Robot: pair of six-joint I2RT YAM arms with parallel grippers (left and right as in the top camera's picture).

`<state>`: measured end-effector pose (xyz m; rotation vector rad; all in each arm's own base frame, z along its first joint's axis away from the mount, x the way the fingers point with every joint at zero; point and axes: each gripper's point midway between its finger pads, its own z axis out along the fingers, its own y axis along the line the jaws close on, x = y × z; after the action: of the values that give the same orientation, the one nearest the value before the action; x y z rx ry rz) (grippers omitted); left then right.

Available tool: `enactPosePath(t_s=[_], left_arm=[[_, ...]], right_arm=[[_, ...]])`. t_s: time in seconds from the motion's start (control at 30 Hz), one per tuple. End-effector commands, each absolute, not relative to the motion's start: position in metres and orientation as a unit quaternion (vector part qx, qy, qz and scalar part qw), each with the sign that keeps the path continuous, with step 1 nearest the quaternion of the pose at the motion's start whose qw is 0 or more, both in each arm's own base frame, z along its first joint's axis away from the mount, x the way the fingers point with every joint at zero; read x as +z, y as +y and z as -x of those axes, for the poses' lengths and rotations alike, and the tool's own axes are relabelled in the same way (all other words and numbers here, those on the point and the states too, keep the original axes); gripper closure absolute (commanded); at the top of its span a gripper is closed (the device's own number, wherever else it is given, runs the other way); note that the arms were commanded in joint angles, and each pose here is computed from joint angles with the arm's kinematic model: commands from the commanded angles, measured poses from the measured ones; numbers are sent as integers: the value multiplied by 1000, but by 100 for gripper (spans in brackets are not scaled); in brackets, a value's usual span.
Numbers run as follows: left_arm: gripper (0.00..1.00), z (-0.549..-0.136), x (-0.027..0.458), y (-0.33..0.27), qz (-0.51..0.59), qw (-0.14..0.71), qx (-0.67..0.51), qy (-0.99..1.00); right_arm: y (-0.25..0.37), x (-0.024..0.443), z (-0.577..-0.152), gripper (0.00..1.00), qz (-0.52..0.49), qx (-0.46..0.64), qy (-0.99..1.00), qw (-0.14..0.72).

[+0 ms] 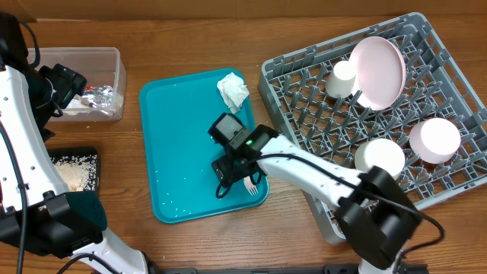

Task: Sort waste into correct bins and load items into the dishwasher rack
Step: 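Move the right gripper back to the white plastic fork on the tray, then grasp the white fork with the right gripper and lift it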

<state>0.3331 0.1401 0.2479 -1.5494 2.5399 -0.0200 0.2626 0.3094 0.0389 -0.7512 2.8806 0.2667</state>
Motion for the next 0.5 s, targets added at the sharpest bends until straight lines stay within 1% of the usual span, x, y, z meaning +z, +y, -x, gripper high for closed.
enactPosePath(t_s=[0.0,0.13,0.23,0.3,0.37,0.47], left_arm=[[0,-333,251,140,510,87,0,856],[0,-333,251,140,510,87,0,856],[0,-333,251,140,510,87,0,856],[0,-333,251,140,510,87,0,856],[0,-333,251,140,510,87,0,856],[0,-333,251,140,510,87,0,856]], right_arm=[[299,17,-269,19,231,54,969,70],[295,3,-268,19,231,39,970,61],[295,3,-268,21,232,38,970,60],[295,3,-268,27,231,38,970,60],[295,3,-268,30,231,38,970,60],[295,3,-268,43,231,38,970,60]])
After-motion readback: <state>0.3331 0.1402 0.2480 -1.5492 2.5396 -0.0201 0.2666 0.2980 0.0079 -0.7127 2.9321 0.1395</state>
